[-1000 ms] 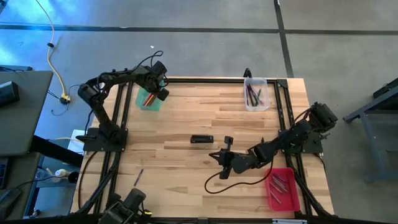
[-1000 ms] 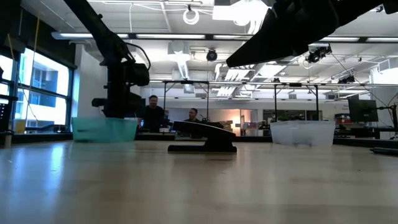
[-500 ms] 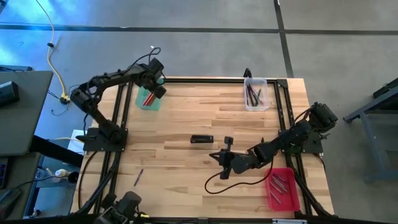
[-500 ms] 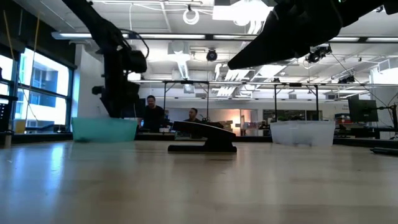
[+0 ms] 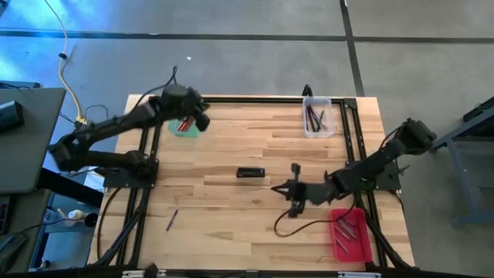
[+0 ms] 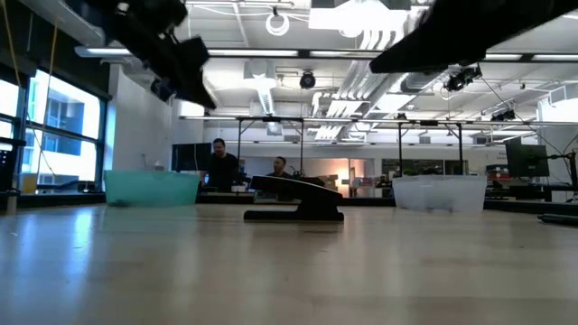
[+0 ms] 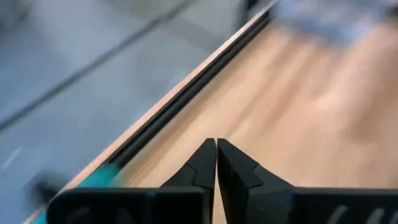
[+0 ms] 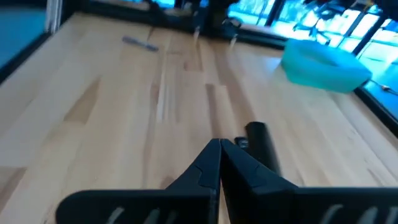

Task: Sort crayons/erasers/pens/pencils in bins
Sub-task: Put the black pen into the transparent bin

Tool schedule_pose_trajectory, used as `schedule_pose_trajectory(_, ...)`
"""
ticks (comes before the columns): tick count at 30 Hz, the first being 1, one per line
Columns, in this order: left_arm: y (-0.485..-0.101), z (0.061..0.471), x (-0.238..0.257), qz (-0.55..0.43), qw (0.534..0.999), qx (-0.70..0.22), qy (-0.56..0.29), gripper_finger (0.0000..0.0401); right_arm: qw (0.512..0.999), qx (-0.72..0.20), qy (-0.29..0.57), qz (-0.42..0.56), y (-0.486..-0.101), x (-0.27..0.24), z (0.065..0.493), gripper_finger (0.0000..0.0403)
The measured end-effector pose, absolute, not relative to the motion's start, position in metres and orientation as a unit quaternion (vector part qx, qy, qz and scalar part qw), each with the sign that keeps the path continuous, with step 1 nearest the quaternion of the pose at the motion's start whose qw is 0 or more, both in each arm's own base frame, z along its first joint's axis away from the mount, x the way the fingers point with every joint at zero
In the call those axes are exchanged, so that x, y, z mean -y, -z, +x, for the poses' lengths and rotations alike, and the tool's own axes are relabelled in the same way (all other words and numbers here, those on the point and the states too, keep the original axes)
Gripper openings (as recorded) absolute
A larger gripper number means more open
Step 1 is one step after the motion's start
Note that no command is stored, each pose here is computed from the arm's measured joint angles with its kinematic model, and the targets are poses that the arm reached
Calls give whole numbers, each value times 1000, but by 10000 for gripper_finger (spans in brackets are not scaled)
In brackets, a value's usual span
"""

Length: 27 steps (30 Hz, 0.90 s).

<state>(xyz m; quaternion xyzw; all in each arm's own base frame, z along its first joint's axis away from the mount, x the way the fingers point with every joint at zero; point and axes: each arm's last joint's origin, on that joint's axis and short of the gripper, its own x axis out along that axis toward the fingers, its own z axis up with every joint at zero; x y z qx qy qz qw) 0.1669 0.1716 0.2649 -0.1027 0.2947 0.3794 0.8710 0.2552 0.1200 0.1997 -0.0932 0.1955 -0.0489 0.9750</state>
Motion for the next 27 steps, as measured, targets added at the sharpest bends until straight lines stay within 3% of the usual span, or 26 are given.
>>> schedule_pose_trajectory(7, -247, 181, -102, -30, 967, -74, -240, 1, 987, -143, 72, -17, -193, -90, 215, 0)
schedule_pose_trajectory(12, -223, 183, -64, -7, 992, 23, -128, 0, 986, -145, 78, 34, -204, -80, 192, 0)
schedule_pose_trajectory(17, -206, 181, -39, -2, 998, 53, -46, 0, 966, -213, 130, 67, -217, -70, 173, 0)
schedule_pose_trajectory(22, -196, 180, -23, 0, 999, 49, -2, 0, 910, -319, 229, 135, -221, -58, 155, 0)
schedule_pose_trajectory(27, -197, 181, -17, 17, 998, 57, 12, 0, 805, -445, 306, 247, -212, -53, 135, 0)
